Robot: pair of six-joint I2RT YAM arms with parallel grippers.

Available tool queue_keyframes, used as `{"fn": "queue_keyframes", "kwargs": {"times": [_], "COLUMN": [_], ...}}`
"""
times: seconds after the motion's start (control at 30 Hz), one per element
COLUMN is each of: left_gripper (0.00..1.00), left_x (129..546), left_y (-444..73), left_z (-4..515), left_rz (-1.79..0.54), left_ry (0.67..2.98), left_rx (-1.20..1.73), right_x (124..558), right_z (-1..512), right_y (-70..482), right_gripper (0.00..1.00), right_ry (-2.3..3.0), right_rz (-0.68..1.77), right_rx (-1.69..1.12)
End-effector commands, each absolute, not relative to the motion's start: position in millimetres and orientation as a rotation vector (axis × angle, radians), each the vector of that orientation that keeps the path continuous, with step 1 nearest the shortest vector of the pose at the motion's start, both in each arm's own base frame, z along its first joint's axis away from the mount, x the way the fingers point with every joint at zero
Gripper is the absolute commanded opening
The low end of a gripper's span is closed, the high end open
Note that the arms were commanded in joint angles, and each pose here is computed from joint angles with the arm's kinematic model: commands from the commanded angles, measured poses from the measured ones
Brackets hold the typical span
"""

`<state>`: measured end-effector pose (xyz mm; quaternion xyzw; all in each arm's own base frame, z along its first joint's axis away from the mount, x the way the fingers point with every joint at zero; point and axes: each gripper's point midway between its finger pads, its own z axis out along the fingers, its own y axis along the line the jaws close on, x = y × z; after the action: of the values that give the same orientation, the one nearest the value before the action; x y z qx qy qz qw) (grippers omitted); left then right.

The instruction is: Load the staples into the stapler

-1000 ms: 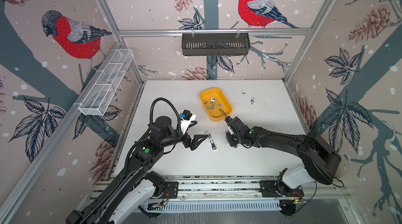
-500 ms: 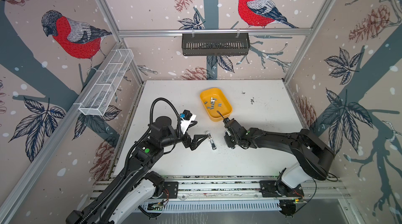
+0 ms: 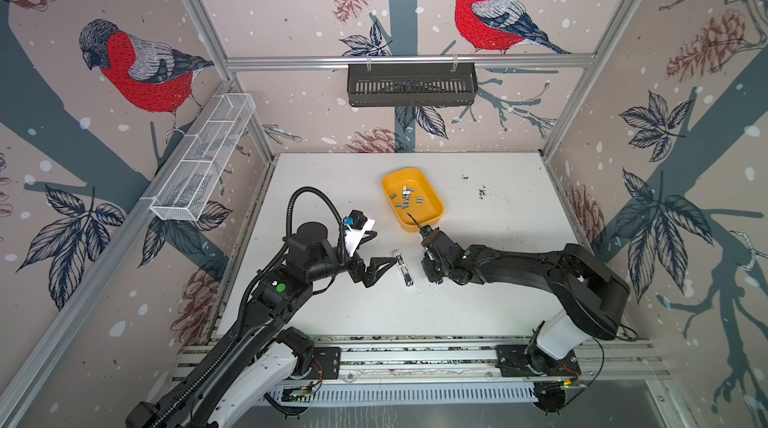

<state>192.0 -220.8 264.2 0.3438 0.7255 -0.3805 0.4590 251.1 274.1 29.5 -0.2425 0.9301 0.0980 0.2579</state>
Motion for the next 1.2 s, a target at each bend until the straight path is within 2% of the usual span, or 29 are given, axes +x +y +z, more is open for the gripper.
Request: {"fn": "queue_keyframes", "kwargs": {"times": [0.0,0.27,0.63,0.9,1.03,1.17], "left_gripper": [0.99,0.99,0.99,0.99,0.97,0.93], "left_x": [192.7,193.9,208.1,265.2,297.6,332.5], "left_y": [-223.3,-223.1,-220.5,-218.2,-229.5,-240.2], "left_z": [274.2,272.9,265.7,250.7,227.7,220.4], "left_rz": [-0.943,-0.94,-0.909,-0.779,-0.752,-0.684], "left_ry": [1.733,1.741,1.797,2.016,2.169,2.225], "left_rx": [0.858,0.851,0.773,0.547,0.456,0.417], "right_x": [253.7,253.5,252.5,252.7,245.1,237.8], "right_z": [33.6,51.8,127.2,176.5,196.6,212.6], "right_y": [274.5,272.1,243.2,204.3,192.9,177.5], "right_gripper": [0.36,0.46,0.51,0.59,0.64,0.67], "right_ry": [2.505,2.467,2.292,2.174,2.115,2.068], "right_rz": [0.252,0.265,0.439,0.46,0.462,0.45], "right_rx": [-0.652,-0.623,-0.429,-0.317,-0.324,-0.302]}}
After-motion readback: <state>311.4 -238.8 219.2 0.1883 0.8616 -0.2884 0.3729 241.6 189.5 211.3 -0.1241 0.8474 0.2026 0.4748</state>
